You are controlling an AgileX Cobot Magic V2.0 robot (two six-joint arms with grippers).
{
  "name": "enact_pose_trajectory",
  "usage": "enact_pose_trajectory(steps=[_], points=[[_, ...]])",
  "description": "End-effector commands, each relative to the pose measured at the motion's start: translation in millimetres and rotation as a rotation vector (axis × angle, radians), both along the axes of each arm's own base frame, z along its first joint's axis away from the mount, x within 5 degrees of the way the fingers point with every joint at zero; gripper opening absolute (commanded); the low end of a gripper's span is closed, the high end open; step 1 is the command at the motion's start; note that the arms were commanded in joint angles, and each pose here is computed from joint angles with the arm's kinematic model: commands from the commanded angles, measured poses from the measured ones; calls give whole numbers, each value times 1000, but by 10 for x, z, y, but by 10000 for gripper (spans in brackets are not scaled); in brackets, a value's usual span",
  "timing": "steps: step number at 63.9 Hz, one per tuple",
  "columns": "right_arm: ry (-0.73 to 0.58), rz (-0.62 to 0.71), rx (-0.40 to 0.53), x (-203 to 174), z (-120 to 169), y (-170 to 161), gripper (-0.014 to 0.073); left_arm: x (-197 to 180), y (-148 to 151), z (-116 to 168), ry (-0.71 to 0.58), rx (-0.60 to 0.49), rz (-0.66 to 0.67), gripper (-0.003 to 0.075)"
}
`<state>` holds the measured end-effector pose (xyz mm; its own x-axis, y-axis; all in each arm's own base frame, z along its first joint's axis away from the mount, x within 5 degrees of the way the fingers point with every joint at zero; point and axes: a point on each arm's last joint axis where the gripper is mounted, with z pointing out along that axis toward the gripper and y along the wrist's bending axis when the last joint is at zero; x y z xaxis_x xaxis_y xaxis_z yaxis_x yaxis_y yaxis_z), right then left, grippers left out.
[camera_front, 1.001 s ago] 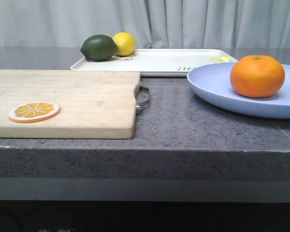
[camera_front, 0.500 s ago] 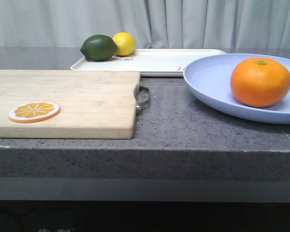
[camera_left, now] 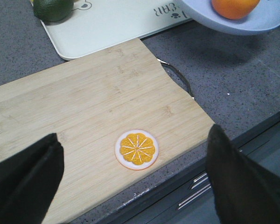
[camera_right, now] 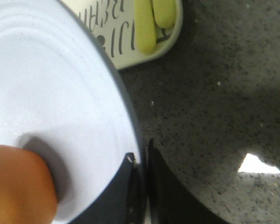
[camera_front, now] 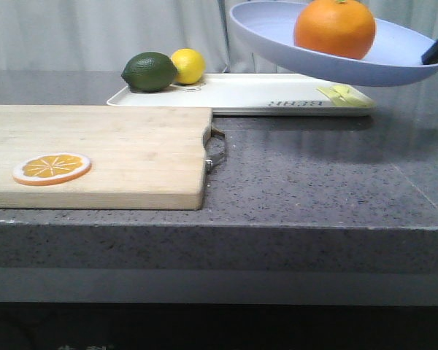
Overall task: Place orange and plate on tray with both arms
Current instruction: 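Grip the plate rim with the right gripper and lift it, then carry the plate onto the white tray and lower it, then open the right gripper and raise it away from the plate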
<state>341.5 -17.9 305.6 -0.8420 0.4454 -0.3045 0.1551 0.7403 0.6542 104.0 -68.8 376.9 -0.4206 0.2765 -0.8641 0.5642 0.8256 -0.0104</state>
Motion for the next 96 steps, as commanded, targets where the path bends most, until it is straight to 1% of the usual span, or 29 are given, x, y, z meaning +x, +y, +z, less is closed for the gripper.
enact_pose_trajectory(steps=[1, 9, 16, 23, 25, 29, 38, 46, 54, 67, 71, 73, 78, 89, 94, 96], points=[[-79, -36, 16, 70, 360, 147, -68, 12, -10, 144, -78, -70, 7, 602], [-70, -22, 7, 310, 461, 338, -68, 12, -10, 144, -78, -70, 7, 602], [-50, -11, 24, 544, 459, 477, -68, 12, -10, 144, -78, -70, 7, 602], [-25, 6, 35, 806, 417, 586, -68, 12, -11, 144, -76, -72, 7, 602], [-9, 9, 33, 890, 366, 608, -68, 12, -11, 144, -76, -72, 7, 602], [-2, -1, 23, 1028, 355, 640, -68, 12, -11, 144, -76, -72, 7, 602], [31, -30, -32, 1319, 218, 673, -68, 12, -11, 144, -76, -72, 7, 602], [32, -41, -67, 1489, 150, 671, -68, 16, -14, 142, -74, -71, 7, 602], [9, -43, -75, 1593, 122, 667, -68, 16, -14, 142, -74, -71, 7, 602], [-27, -63, -77, 1645, 121, 656, -67, 15, -14, 140, -72, -71, 6, 602], [-31, -65, -78, 1648, 123, 654, -55, 15, -14, 140, -72, -71, 6, 602], [-31, -65, -78, 1648, 123, 654, -37, 16, -14, 142, -73, -72, 6, 602], [-33, -66, -78, 1650, 124, 654, 63, 16, -14, 142, -73, -72, 6, 602], [-43, -72, -76, 1658, 130, 652, 393, 16, -14, 142, -73, -72, 6, 602], [-51, -73, -75, 1646, 164, 652, 472, 16, -14, 142, -73, -72, 6, 602], [-55, -73, -75, 1637, 188, 652, 482, 16, -14, 142, -73, -72, 6, 602]])
